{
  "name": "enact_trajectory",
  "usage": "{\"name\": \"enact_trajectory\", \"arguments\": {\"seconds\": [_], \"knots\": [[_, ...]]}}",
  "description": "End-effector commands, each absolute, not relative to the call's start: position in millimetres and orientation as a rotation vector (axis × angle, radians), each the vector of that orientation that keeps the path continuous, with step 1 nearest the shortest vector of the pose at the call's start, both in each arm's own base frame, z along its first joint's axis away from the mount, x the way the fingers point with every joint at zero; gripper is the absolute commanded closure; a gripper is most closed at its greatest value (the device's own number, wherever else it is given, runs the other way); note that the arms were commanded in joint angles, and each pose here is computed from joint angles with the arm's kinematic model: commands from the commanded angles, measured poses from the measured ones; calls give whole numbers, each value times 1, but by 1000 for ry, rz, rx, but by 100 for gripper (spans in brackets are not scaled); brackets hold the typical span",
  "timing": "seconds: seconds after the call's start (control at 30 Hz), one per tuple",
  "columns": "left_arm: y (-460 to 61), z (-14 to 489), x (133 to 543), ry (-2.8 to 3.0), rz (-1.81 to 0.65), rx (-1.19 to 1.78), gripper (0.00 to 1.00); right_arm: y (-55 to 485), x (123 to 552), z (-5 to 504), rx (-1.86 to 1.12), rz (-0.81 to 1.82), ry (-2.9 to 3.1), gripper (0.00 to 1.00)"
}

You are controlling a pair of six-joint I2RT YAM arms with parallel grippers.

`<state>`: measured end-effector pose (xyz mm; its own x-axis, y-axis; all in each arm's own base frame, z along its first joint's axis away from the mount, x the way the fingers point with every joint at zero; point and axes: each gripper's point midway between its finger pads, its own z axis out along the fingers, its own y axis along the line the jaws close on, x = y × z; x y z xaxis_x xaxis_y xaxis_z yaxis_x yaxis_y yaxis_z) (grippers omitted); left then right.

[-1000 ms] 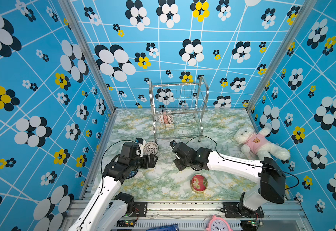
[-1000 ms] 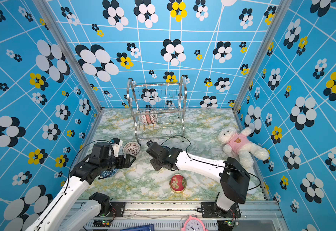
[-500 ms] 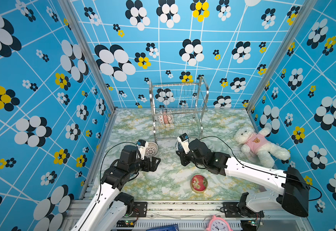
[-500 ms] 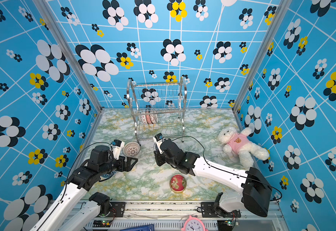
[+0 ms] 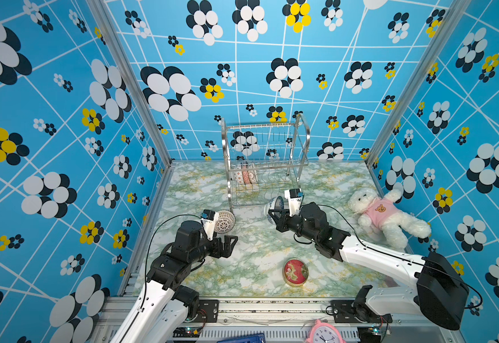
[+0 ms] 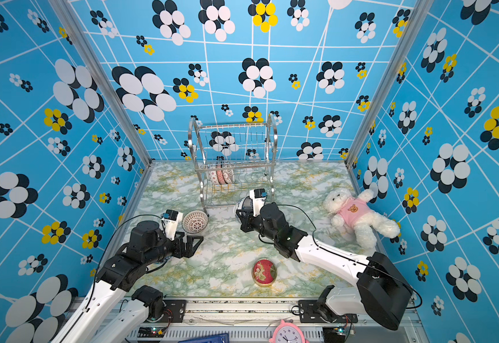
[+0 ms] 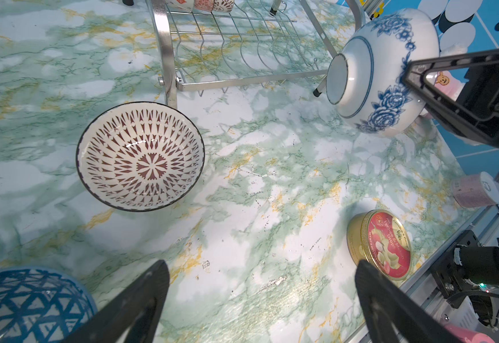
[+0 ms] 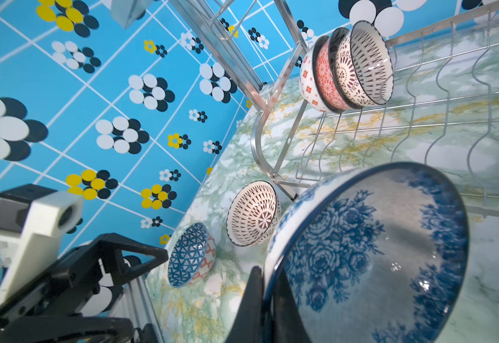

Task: Load bowls into a dish rack
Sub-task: Place the bowl in the dish rack.

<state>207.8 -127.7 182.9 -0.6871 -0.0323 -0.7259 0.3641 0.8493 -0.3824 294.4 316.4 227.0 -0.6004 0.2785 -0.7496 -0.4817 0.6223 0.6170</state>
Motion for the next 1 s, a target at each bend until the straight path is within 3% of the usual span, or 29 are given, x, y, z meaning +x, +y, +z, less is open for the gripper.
{"name": "enact_trajectory", "arguments": {"seconds": [0.0,0.33,0.97], "knots": [[-127,181,210,2222,-631,263,1,324,303,269,-72,1304,1772,100],[-131,182,207,2208,-633,289,1,345,325,271,7,1510,1703,100],[-136,180,204,2207,-647,320,1,375,363,279,-58,1670,1643,100]]}}
